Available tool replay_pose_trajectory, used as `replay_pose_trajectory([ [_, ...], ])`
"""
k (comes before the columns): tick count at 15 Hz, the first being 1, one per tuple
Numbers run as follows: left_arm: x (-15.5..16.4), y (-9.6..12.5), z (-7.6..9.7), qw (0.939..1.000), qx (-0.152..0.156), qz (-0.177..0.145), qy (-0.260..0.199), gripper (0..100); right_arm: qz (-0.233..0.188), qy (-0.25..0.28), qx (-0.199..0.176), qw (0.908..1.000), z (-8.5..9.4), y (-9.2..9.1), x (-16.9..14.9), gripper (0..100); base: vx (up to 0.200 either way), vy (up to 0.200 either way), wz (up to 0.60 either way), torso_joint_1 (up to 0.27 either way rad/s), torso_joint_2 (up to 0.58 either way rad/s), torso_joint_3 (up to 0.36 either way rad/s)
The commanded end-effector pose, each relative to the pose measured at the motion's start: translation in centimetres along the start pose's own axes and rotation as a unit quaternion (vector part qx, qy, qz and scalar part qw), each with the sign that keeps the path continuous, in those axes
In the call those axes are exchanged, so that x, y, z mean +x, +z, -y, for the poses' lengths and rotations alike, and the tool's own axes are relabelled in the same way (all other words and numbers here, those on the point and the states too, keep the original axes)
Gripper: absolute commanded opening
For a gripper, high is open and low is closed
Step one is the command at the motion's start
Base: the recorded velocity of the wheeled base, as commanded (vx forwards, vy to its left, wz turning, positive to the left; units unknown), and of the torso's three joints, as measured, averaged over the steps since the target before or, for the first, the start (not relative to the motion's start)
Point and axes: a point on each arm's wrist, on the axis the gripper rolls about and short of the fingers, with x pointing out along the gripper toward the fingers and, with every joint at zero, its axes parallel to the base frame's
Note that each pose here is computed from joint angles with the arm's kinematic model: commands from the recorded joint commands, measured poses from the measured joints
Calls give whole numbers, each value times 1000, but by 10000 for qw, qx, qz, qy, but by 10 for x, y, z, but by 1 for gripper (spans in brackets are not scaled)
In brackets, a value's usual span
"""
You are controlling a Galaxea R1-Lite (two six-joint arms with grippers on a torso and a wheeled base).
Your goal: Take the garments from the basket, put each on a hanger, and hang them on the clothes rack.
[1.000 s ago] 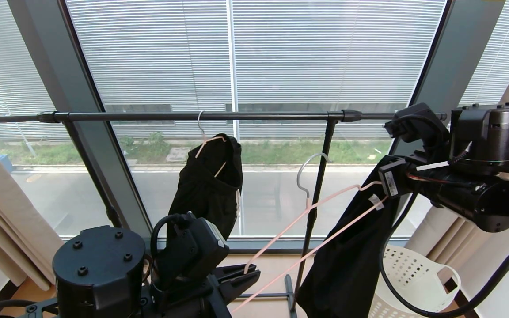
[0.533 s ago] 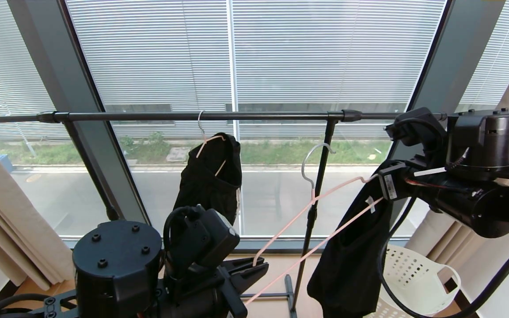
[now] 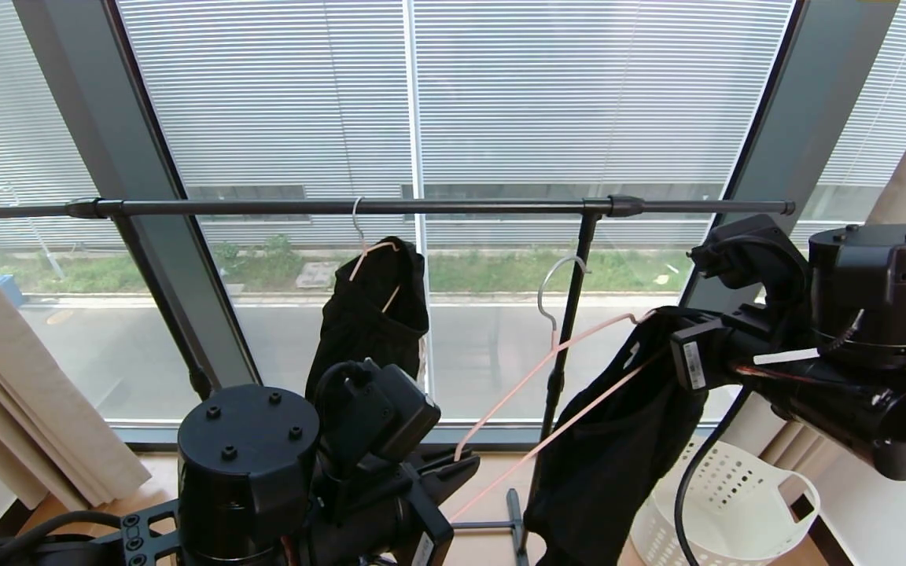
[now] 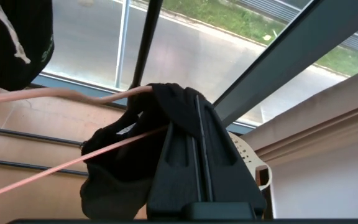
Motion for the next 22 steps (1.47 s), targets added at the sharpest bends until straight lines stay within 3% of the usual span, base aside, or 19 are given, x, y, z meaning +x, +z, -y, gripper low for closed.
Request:
replay_pose_trajectory([
  [1, 1, -1, 1, 10000, 24, 17, -45, 0, 39, 166, -18, 9999, -8, 0, -4, 0, 0, 0, 0, 0, 0, 0],
  [9, -28, -8, 3, 9992, 38, 87, -395, 0, 546, 193, 110, 9983, -13, 49, -1, 0, 0, 0, 0, 0, 0, 0],
  [16, -33, -2, -3, 9963, -40, 277, -813, 0, 485, 241, 9, 9985, -12, 48, -2, 0, 0, 0, 0, 0, 0, 0],
  [20, -24, -15, -6, 9961, -120, -34, -877, 0, 520, 738, -37, 9959, -22, 41, -17, 0, 0, 0, 0, 0, 0, 0],
  [22, -21, -16, -8, 9962, -177, -31, -848, 0, 535, 896, 41, 9945, -26, 39, -24, 0, 0, 0, 0, 0, 0, 0],
])
